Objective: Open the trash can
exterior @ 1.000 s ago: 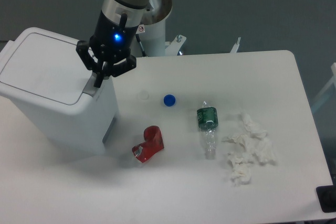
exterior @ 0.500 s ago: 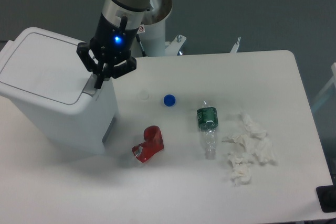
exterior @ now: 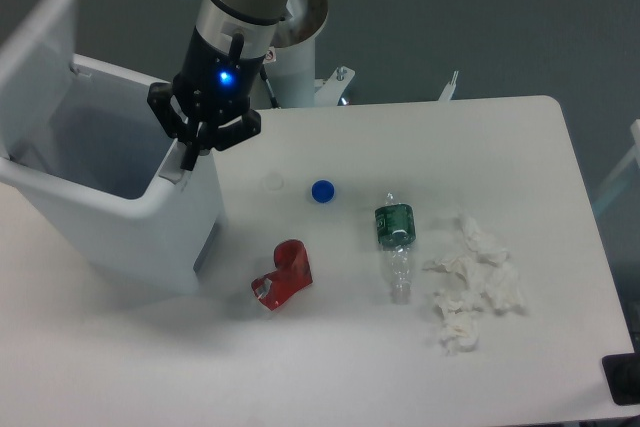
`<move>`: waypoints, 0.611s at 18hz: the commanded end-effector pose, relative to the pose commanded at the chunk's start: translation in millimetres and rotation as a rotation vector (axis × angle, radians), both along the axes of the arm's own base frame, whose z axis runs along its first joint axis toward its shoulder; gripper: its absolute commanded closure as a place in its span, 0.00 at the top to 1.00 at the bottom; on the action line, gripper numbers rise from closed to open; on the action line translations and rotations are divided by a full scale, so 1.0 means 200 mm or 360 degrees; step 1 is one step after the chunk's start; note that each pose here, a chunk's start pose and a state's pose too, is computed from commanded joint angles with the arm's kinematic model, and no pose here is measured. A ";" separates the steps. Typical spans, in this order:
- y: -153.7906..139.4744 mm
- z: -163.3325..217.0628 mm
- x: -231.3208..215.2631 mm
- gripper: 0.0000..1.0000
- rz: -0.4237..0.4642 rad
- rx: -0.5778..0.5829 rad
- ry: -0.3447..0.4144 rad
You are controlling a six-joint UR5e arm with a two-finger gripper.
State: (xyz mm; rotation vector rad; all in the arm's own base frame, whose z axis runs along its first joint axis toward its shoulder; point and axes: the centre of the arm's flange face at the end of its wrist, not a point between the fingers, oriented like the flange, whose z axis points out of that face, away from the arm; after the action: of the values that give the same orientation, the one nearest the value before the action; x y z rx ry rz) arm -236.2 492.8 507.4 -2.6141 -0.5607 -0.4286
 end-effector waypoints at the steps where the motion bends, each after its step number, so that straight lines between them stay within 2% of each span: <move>1: 0.00 0.03 -0.01 0.17 0.0004 0.0014 0.0010; 4: -0.01 0.12 -0.06 0.33 0.0034 0.0065 0.0066; 7: -0.03 0.18 -0.17 0.76 0.0087 0.0150 0.0177; 8: -0.06 0.18 -0.23 1.00 0.0123 0.0153 0.0205; 11: -0.13 0.12 -0.38 1.00 0.0229 0.0043 0.0292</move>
State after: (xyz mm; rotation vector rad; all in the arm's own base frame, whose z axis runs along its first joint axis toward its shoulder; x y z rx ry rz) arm -313.0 466.7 531.1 -2.5326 -0.6695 -0.1480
